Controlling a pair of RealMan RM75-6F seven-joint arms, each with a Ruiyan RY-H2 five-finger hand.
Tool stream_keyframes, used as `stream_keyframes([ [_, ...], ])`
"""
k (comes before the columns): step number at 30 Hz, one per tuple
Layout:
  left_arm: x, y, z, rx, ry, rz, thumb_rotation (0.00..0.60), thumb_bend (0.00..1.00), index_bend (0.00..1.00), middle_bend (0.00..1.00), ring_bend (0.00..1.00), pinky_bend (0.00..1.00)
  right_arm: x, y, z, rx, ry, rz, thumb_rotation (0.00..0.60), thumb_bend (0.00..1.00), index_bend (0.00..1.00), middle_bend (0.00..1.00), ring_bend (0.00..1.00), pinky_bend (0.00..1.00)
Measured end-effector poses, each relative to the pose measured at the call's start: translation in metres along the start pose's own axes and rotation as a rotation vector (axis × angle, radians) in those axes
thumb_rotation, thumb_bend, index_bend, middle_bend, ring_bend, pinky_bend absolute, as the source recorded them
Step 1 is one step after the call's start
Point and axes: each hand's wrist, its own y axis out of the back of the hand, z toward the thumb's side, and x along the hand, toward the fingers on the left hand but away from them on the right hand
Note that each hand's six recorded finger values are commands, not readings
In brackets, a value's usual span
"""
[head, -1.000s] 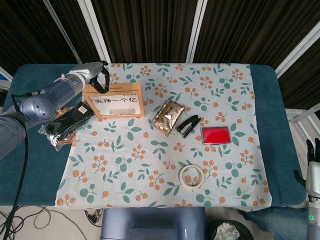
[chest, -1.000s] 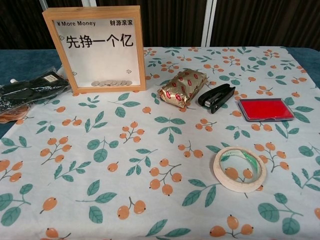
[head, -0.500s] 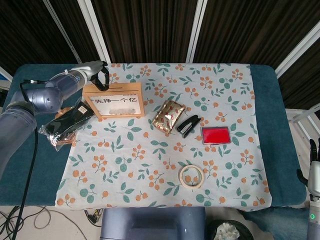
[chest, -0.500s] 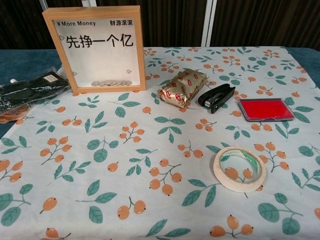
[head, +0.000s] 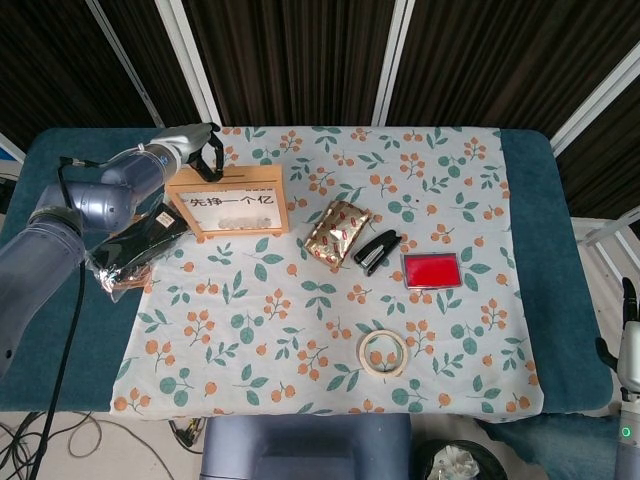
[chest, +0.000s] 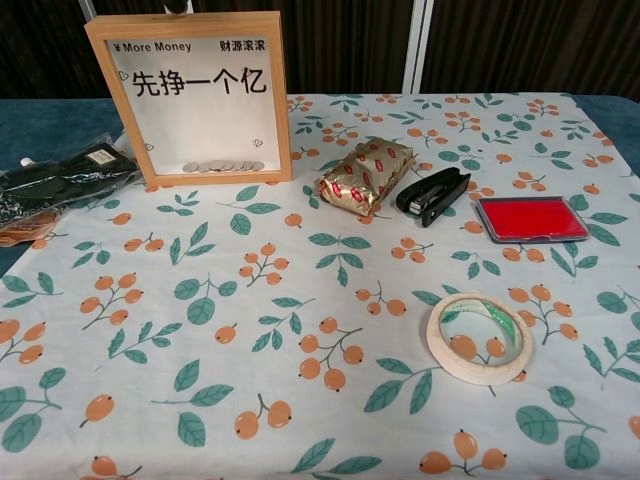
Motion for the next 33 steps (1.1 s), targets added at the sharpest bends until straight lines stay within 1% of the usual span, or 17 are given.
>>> stream_keyframes([
  [6, 0.0018, 0.0000, 0.0024, 0.005, -0.012, 0.008, 0.600, 0.64, 0.68, 0.00, 0.00, 0.00, -0.0005, 0.0003, -0.0008, -0.001, -0.004, 0.000, 0.600, 0.30, 0.00, 0.00, 0.00, 0.00],
  [23, -0.0025, -0.0027, 0.0075, 0.010, -0.022, -0.014, 0.600, 0.64, 0.68, 0.00, 0.00, 0.00, -0.0014, 0.0028, -0.0029, -0.004, -0.016, -0.008, 0.600, 0.30, 0.00, 0.00, 0.00, 0.00],
  [33, 0.0003, -0.0063, 0.0070, 0.017, -0.018, -0.016, 0.600, 0.63, 0.67, 0.00, 0.00, 0.00, -0.0018, 0.0031, -0.0035, -0.005, -0.019, -0.008, 0.600, 0.30, 0.00, 0.00, 0.00, 0.00],
])
